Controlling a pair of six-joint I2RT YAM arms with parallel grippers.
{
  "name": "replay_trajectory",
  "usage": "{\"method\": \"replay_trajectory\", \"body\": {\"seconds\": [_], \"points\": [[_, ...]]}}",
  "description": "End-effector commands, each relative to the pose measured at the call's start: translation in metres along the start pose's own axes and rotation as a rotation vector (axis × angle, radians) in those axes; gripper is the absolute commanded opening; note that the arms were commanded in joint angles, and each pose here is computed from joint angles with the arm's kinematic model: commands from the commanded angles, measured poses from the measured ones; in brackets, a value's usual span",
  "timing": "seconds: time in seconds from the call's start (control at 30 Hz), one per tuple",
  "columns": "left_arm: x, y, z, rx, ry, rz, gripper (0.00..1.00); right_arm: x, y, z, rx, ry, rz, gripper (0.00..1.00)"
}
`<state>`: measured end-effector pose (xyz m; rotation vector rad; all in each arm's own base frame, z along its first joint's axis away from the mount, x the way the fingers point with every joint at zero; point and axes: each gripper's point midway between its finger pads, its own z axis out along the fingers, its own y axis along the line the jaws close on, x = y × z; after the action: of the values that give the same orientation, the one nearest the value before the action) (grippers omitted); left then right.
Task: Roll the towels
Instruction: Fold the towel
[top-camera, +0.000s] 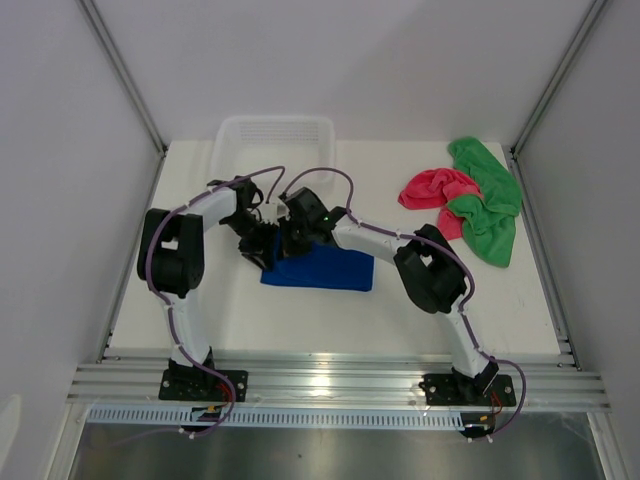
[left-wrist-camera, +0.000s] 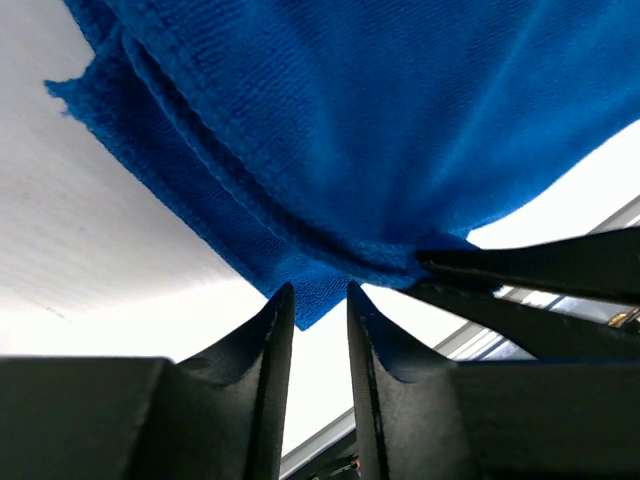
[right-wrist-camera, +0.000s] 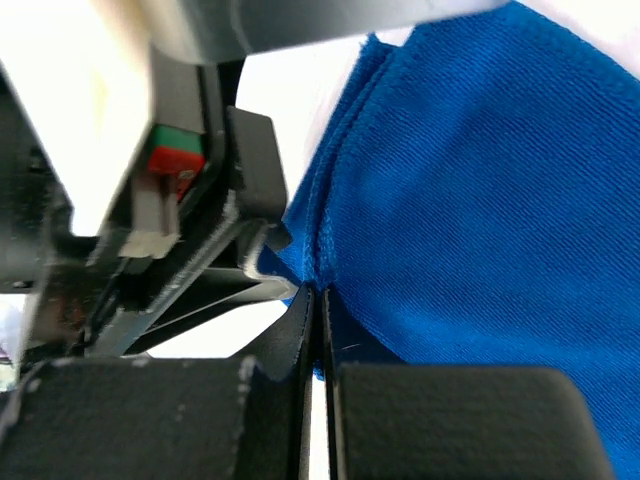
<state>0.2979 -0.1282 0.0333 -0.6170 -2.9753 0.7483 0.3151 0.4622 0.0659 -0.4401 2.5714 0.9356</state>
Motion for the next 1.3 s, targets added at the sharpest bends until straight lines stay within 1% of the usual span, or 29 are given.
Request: {"method": "replay_trajectory", "body": {"seconds": [0.0,0.03,0.07,0.1,0.17,0.3,0.4,0.43,0.5,0.53,0.57,0.63,0.67,0.7,0.73,0.77,0.8,0.93,1.03,1.13,1.2,1.27], "points": [[-0.007,0.001,-0.015,-0.035,-0.046,0.011,0.32,-0.019,0.027,-0.001,-0.095,-0.056,-0.023,0.04],[-0.007,0.002,-0.016,-0.037,-0.047,0.006,0.33,-0.019,0.028,0.0,-0.102,-0.053,-0.023,0.09],[-0.007,0.003,-0.017,-0.039,-0.048,0.003,0.35,-0.018,0.029,0.001,-0.112,-0.047,-0.024,0.17],[-0.007,0.004,-0.019,-0.044,-0.05,0.003,0.36,-0.017,0.033,0.001,-0.137,-0.04,-0.031,0.3],[-0.005,0.01,-0.026,-0.063,-0.058,-0.014,0.38,-0.016,0.038,0.0,-0.165,-0.036,-0.052,0.41],[-0.005,0.03,-0.051,-0.125,-0.108,-0.046,0.4,-0.019,0.045,-0.013,-0.171,-0.046,-0.104,0.47],[-0.007,0.032,-0.067,-0.155,-0.14,-0.037,0.43,-0.022,0.052,-0.028,-0.177,-0.056,-0.142,0.48],[-0.007,0.031,-0.069,-0.158,-0.142,-0.027,0.44,-0.029,0.058,-0.04,-0.179,-0.082,-0.174,0.48],[-0.009,0.022,-0.071,-0.135,-0.156,-0.015,0.46,-0.032,0.051,-0.052,-0.138,-0.096,-0.195,0.48],[-0.01,0.015,-0.07,-0.107,-0.16,-0.009,0.48,-0.044,0.05,-0.071,-0.107,-0.149,-0.209,0.48],[-0.011,0.011,-0.069,-0.102,-0.162,0.0,0.48,-0.04,0.026,-0.075,-0.06,-0.144,-0.18,0.47],[-0.008,0.002,-0.058,-0.106,-0.134,0.041,0.49,-0.041,-0.001,-0.089,-0.012,-0.167,-0.124,0.47],[-0.007,0.0,-0.054,-0.109,-0.124,0.049,0.49,-0.044,-0.011,-0.104,0.0,-0.19,-0.107,0.47],[-0.008,-0.006,-0.048,-0.107,-0.113,0.077,0.49,-0.04,-0.053,-0.11,0.07,-0.179,-0.044,0.47],[-0.007,-0.007,-0.044,-0.106,-0.1,0.08,0.5,-0.041,-0.072,-0.117,0.106,-0.182,-0.017,0.47],[-0.005,-0.005,-0.04,-0.122,-0.083,0.081,0.5,-0.042,-0.09,-0.126,0.142,-0.189,-0.014,0.47],[-0.006,-0.003,-0.034,-0.131,-0.072,0.079,0.5,-0.04,-0.124,-0.133,0.196,-0.186,0.027,0.48],[-0.004,0.015,-0.025,-0.196,-0.034,0.051,0.51,-0.038,-0.184,-0.142,0.278,-0.157,0.053,0.48],[-0.004,0.015,-0.019,-0.185,-0.023,0.035,0.51,-0.032,-0.208,-0.138,0.279,-0.139,0.077,0.48],[-0.003,0.011,-0.011,-0.163,-0.002,0.035,0.51,-0.028,-0.223,-0.134,0.271,-0.136,0.108,0.48],[-0.001,0.006,-0.008,-0.144,0.009,0.039,0.5,-0.028,-0.224,-0.13,0.241,-0.145,0.116,0.48],[0.001,0.006,-0.006,-0.139,0.017,0.035,0.5,-0.022,-0.22,-0.122,0.192,-0.126,0.122,0.47]]}}
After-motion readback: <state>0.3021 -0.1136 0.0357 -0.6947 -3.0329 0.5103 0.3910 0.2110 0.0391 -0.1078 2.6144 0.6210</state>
